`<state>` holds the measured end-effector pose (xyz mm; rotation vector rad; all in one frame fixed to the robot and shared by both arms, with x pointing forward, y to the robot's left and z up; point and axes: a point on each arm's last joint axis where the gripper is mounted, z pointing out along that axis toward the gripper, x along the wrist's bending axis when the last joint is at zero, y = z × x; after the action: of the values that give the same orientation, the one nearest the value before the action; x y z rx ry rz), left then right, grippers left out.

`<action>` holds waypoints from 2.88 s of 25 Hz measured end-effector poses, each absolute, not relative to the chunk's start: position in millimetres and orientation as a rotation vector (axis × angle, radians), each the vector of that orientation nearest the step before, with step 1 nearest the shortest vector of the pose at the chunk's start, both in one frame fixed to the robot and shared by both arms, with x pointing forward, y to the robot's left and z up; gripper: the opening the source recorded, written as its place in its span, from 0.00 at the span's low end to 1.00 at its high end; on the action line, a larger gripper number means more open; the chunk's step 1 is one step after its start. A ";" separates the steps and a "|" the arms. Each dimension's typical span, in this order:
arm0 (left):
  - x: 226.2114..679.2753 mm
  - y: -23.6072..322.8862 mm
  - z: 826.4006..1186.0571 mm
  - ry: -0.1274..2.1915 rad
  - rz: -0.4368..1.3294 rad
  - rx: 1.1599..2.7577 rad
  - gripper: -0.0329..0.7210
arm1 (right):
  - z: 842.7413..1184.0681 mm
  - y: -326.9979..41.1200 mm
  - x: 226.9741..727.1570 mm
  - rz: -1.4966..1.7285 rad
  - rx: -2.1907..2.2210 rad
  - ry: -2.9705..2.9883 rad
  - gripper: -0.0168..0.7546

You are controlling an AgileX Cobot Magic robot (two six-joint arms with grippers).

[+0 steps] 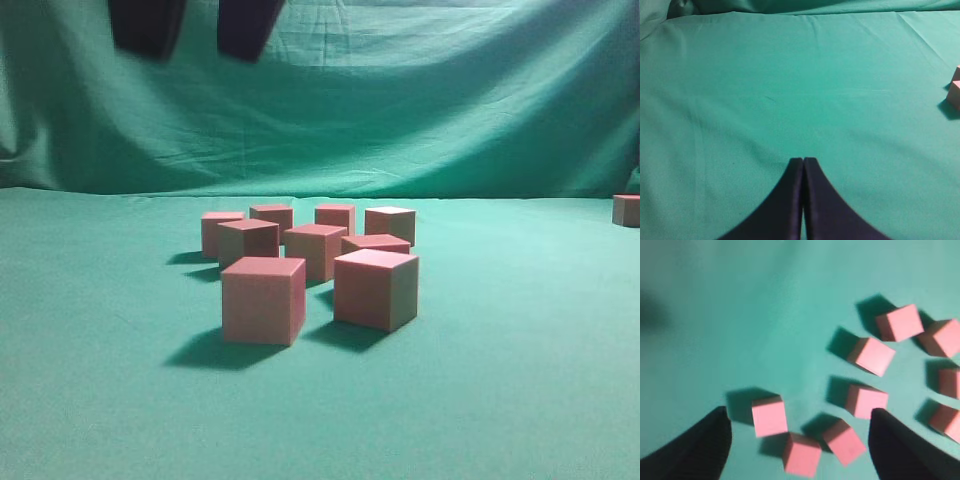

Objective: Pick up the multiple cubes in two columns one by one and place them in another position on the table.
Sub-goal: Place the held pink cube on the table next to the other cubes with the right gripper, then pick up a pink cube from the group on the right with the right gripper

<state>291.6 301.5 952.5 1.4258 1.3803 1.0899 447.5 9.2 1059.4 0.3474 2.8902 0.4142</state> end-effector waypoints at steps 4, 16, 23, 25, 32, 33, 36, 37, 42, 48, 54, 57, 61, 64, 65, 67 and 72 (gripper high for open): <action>291.6 301.5 952.5 1.380 1.090 1.426 0.04 | 1094.5 -3.9 443.8 0.401 0.384 2.843 0.73; 291.6 301.5 952.5 1.380 1.090 1.426 0.04 | 1137.7 -109.9 519.9 0.285 1.022 2.318 0.73; 291.6 301.5 952.5 1.380 1.090 1.426 0.04 | 1136.5 -211.8 567.3 0.246 1.592 1.980 0.73; 291.6 301.5 952.5 1.380 1.090 1.426 0.04 | 1134.2 -230.7 572.7 0.254 1.705 1.919 0.73; 291.6 301.5 952.5 1.380 1.090 1.426 0.04 | 1102.7 -272.9 599.3 0.204 1.954 1.798 0.73; 291.6 301.5 952.5 1.380 1.090 1.426 0.04 | 1095.6 -276.9 603.8 0.193 1.981 1.793 0.73; 291.6 301.5 952.5 1.380 1.090 1.426 0.04 | 1066.1 -283.5 622.1 0.174 2.048 1.794 0.73; 291.6 301.5 952.5 1.380 1.090 1.426 0.04 | 1057.5 -284.9 627.5 0.182 2.068 1.793 0.73; 291.6 301.5 952.5 1.380 1.090 1.426 0.04 | 1015.8 -291.0 656.8 0.244 2.145 1.781 0.73; 291.6 301.5 952.5 1.380 1.090 1.426 0.04 | 992.1 -305.7 694.4 0.275 2.176 1.729 0.73; 291.6 301.5 952.5 1.380 1.090 1.426 0.04 | 960.4 -306.4 717.0 0.252 2.160 1.775 0.73; 291.6 301.5 952.5 1.380 1.090 1.426 0.04 | 946.6 -306.3 720.3 0.233 2.160 1.794 0.73; 291.6 301.5 952.5 1.380 1.090 1.426 0.04 | 943.0 -305.8 722.0 0.244 2.155 1.798 0.73; 291.6 301.5 952.5 1.380 1.090 1.426 0.04 | 943.1 -305.6 722.4 0.248 2.146 1.805 0.64; 291.6 301.5 952.5 1.380 1.090 1.426 0.04 | 943.1 -305.6 722.4 0.248 2.144 1.807 0.60; 291.6 301.5 952.5 1.380 1.090 1.426 0.04 | 943.1 -305.6 722.4 0.246 2.139 1.812 0.46; 291.6 301.5 952.5 1.380 1.090 1.426 0.04 | 945.1 -305.7 722.0 0.234 2.142 1.821 0.35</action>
<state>291.6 301.5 952.5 1.4258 1.3803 1.0899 722.0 -305.7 945.1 2.1421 1.8207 0.2335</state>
